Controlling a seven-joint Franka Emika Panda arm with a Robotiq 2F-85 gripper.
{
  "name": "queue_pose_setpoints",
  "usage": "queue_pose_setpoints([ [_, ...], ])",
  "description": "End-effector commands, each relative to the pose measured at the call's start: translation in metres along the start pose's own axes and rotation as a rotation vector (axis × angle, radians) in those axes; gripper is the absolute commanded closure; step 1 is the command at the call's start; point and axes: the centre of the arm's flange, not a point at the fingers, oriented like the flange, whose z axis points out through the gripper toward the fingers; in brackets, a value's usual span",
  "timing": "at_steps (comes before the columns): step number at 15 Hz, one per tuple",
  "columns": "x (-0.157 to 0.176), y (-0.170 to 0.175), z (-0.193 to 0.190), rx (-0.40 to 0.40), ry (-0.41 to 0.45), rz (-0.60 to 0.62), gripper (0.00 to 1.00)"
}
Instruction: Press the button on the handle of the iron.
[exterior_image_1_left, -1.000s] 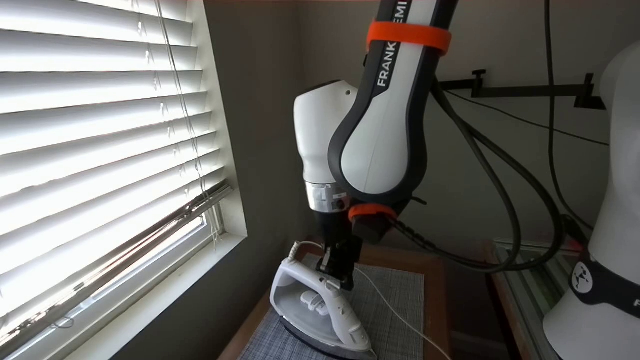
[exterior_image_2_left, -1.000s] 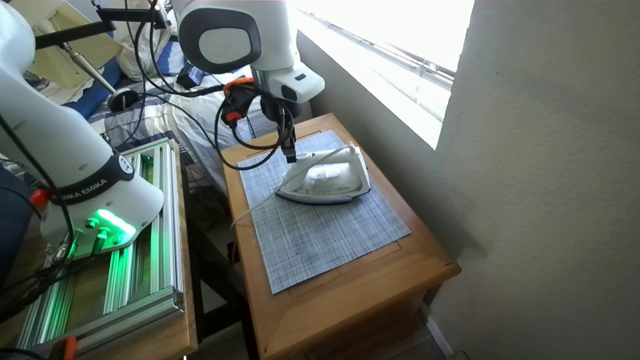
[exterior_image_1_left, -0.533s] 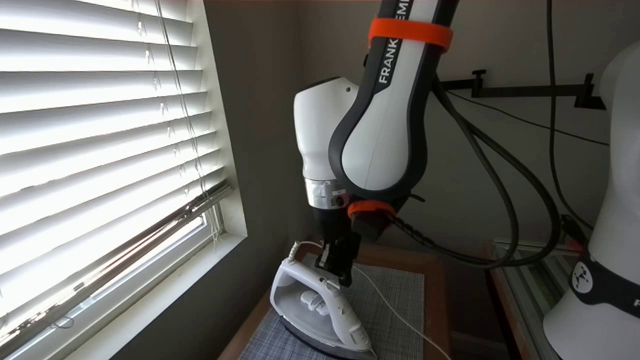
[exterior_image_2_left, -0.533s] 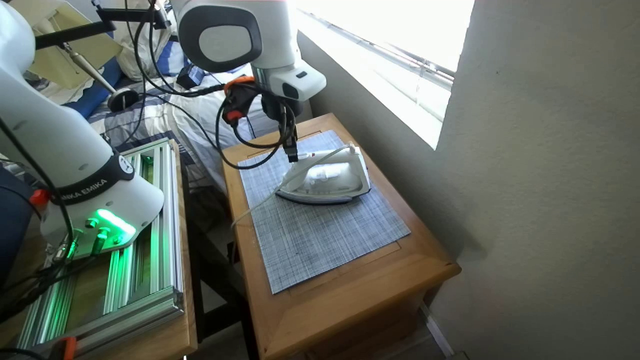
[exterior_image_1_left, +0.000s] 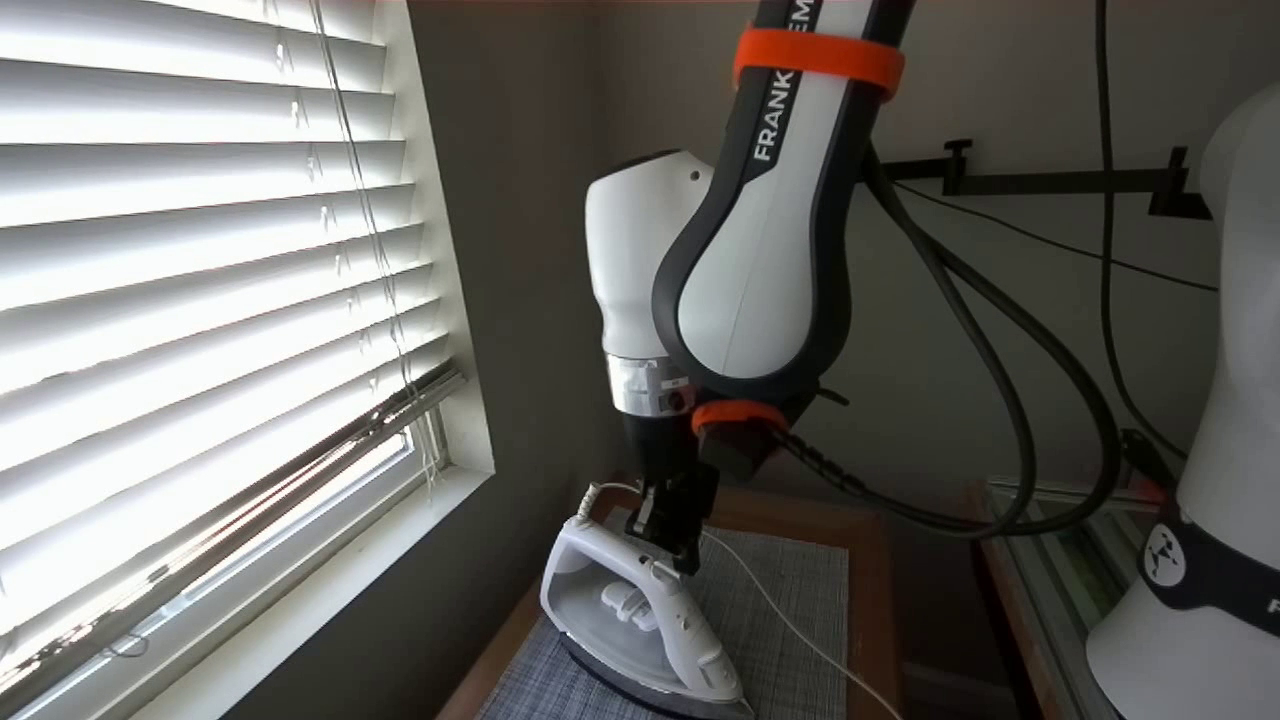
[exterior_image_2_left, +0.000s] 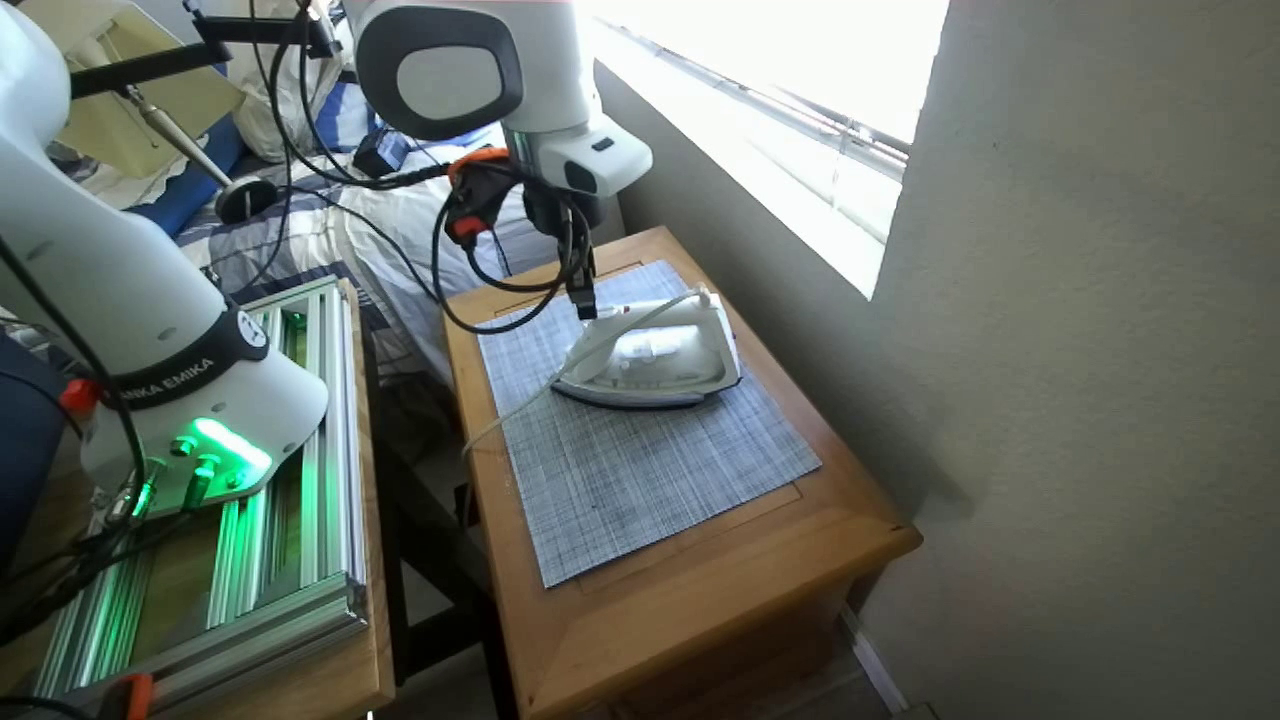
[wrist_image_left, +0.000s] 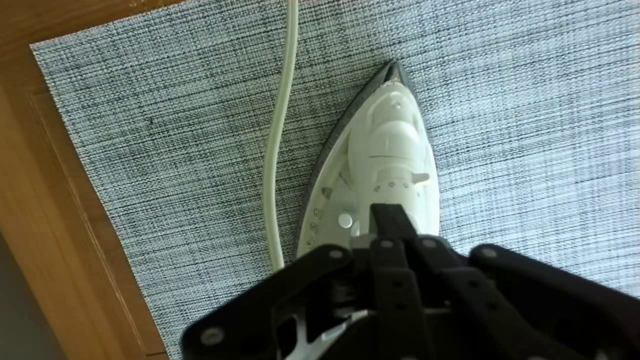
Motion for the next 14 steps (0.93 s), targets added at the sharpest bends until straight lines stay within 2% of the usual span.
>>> queue_pose_setpoints([
  [1,-0.005,0.004,0.004,0.014,-0.008,0.0,1.0],
  [7,-0.005,0.002,0.008,0.042,-0.015,0.008,1.0],
  [14,-0.003,0.004,0.015,0.039,-0.022,0.013,1.0],
])
